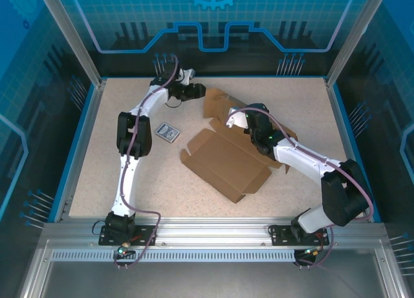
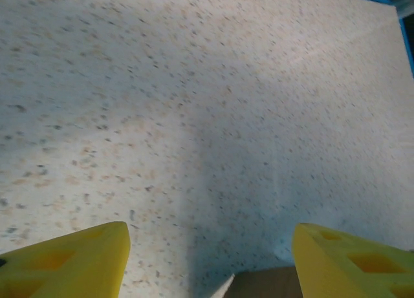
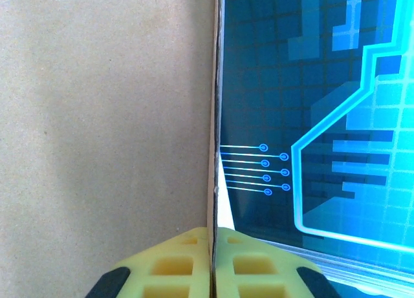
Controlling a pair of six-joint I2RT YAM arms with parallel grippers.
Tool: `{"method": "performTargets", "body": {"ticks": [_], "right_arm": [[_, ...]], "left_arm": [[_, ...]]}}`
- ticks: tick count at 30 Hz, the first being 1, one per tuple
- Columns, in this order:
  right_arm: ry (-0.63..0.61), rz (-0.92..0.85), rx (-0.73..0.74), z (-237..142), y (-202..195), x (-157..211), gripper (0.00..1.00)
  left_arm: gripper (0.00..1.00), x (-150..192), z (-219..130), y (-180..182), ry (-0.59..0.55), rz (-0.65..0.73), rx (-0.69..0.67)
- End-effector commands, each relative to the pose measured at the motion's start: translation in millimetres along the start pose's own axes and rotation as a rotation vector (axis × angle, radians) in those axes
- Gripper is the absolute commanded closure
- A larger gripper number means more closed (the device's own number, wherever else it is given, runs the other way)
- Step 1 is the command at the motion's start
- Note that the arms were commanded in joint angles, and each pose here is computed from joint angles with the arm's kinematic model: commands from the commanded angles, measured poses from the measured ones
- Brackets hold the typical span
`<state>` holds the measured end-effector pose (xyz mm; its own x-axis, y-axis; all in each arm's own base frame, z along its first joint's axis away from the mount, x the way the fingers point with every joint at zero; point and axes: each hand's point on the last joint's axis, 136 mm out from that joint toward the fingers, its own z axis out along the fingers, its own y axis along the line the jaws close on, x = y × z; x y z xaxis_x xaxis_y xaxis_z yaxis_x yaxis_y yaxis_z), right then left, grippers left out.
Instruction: Fold the paper box
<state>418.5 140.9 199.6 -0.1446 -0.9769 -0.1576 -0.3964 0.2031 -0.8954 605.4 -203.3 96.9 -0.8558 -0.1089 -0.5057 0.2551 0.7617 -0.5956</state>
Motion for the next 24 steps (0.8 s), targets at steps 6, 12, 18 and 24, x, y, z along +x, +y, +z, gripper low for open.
{"method": "performTargets", "body": {"ticks": [6,12,18,24], "right_arm": [[-0.038,0.028,0.003,-8,-3,-7,0.93],[-0.026,0.026,-0.011,-5,1,-5,0.93],[-0.019,0.020,-0.026,-1,6,-4,0.94],[-0.012,0.021,-0.037,1,9,-3,0.94]], "left_arm": [[0.32,18,-16,-54,0.056,0.097,0.203],[0.32,26,-20,-62,0.059,0.126,0.225],[0.32,36,-24,-69,0.057,0.165,0.233],[0.31,46,-32,-71,0.030,0.188,0.228]]}}
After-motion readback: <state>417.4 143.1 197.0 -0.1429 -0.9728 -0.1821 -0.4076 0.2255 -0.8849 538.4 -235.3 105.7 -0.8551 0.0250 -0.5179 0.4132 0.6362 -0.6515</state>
